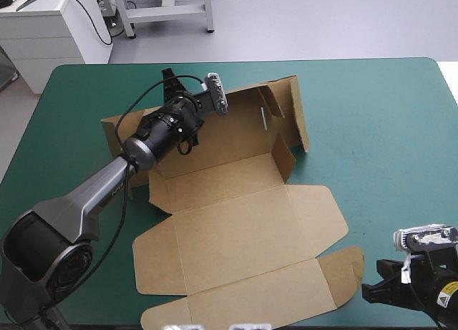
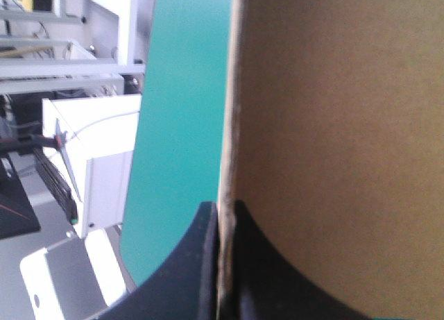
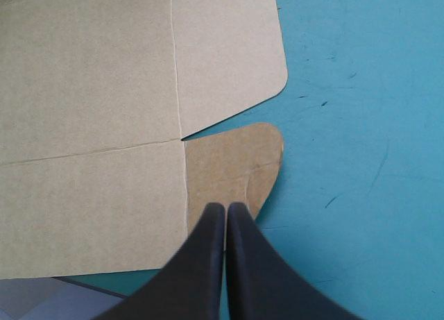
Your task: Fold the box
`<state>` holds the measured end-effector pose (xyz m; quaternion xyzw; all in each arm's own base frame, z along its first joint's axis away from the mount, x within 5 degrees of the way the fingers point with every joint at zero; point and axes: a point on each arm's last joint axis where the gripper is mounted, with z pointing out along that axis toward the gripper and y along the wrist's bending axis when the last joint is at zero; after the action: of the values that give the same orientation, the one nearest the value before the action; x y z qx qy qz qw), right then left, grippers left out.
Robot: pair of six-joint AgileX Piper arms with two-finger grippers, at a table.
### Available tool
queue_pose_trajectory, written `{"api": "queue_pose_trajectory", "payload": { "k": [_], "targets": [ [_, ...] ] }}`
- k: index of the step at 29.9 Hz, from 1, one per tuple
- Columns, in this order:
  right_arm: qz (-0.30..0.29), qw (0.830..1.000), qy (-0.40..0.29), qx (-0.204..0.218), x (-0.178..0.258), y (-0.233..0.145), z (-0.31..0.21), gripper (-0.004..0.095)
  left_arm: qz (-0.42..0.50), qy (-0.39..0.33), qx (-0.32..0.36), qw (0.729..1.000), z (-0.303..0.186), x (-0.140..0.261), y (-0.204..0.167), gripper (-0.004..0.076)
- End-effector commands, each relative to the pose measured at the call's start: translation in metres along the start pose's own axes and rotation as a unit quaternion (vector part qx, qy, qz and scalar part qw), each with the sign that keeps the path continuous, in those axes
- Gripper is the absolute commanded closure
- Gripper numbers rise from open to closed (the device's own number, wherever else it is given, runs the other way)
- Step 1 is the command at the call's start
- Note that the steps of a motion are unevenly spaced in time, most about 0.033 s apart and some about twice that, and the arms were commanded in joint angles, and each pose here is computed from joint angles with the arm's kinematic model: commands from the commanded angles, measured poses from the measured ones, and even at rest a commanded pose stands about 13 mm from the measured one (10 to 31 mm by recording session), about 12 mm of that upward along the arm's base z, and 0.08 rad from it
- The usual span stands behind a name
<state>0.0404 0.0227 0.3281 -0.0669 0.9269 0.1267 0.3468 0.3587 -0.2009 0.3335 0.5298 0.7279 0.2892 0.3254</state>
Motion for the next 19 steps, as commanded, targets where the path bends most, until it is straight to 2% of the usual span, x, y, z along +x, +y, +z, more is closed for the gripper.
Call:
{"api": "queue_pose_trajectory", "payload": {
  "k": [1, 6, 12, 19],
  "targets": [
    [0.005, 1.0, -0.03, -0.006, -0.009, 0.002, -0.004, 0.091, 0.013, -0.053, -0.064, 0.997, -0.028, -0.013, 0.007, 0.0731],
    [0.007, 1.0, -0.03, -0.006, -0.009, 0.002, -0.004, 0.091, 0.076, -0.033, -0.094, 0.992, -0.021, -0.017, -0.038, 0.0731],
    [0.007, 0.999, -0.036, -0.008, -0.01, 0.002, -0.004, 0.091, 0.128, -0.069, -0.195, 0.97, -0.035, -0.011, -0.086, 0.0731],
    [0.015, 0.999, -0.047, 0.004, -0.012, 0.0, -0.004, 0.091, 0.157, -0.08, -0.21, 0.962, -0.064, 0.004, -0.11, 0.0731]
  ]
}}
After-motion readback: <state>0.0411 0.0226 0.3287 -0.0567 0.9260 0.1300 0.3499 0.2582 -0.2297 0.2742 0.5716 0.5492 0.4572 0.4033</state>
